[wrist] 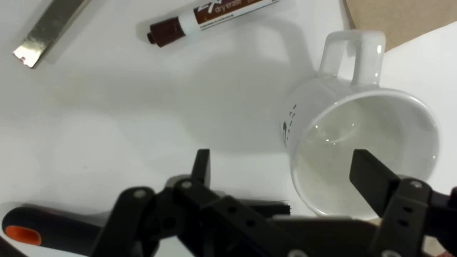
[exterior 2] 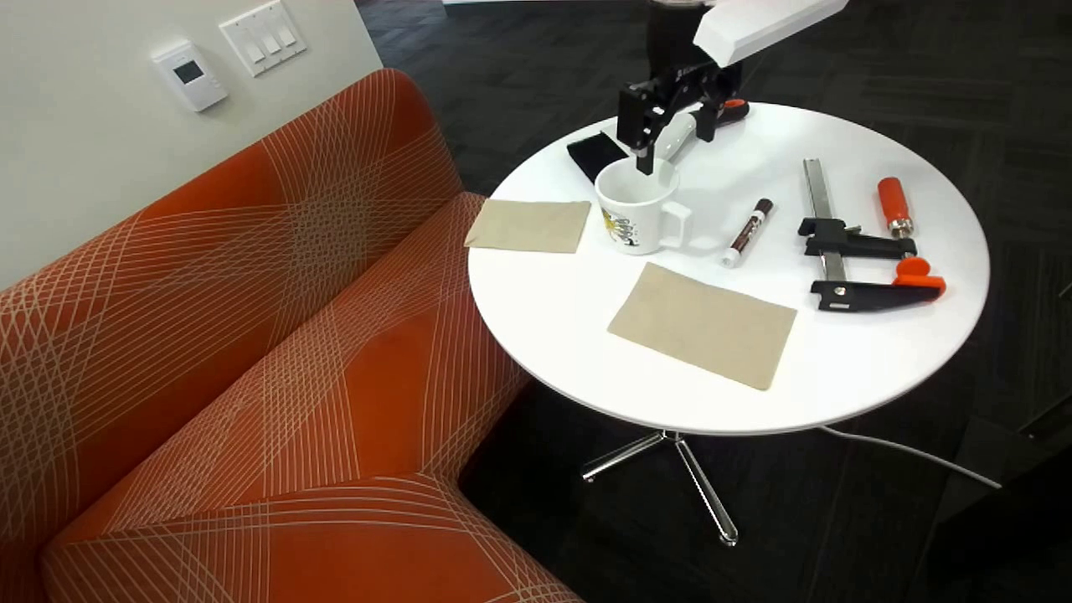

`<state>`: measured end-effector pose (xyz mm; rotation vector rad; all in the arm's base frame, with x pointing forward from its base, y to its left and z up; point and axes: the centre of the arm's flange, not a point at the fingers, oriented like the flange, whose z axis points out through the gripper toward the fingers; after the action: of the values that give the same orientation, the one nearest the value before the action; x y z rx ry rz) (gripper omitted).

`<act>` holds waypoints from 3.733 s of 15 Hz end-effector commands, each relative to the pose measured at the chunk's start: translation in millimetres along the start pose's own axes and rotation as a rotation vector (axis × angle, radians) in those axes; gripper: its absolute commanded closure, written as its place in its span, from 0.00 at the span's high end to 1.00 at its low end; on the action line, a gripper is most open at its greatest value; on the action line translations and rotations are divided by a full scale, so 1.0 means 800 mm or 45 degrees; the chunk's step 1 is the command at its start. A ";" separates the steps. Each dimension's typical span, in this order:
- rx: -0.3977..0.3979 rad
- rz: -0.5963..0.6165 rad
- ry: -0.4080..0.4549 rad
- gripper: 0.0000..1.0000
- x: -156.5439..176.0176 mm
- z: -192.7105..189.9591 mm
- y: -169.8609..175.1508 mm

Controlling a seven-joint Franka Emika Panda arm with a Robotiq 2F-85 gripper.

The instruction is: Move the mug slightly to the right

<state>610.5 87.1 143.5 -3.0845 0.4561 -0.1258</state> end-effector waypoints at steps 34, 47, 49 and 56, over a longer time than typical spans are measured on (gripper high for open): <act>-0.081 0.471 0.031 0.03 0.034 -0.017 0.128; -0.130 0.634 0.003 0.52 0.016 -0.017 0.149; -0.139 0.643 0.018 0.68 0.008 -0.038 0.153; -0.141 0.556 0.061 1.00 -0.038 -0.126 0.147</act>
<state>570.1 -30.1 198.6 -2.9853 1.1749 -0.1761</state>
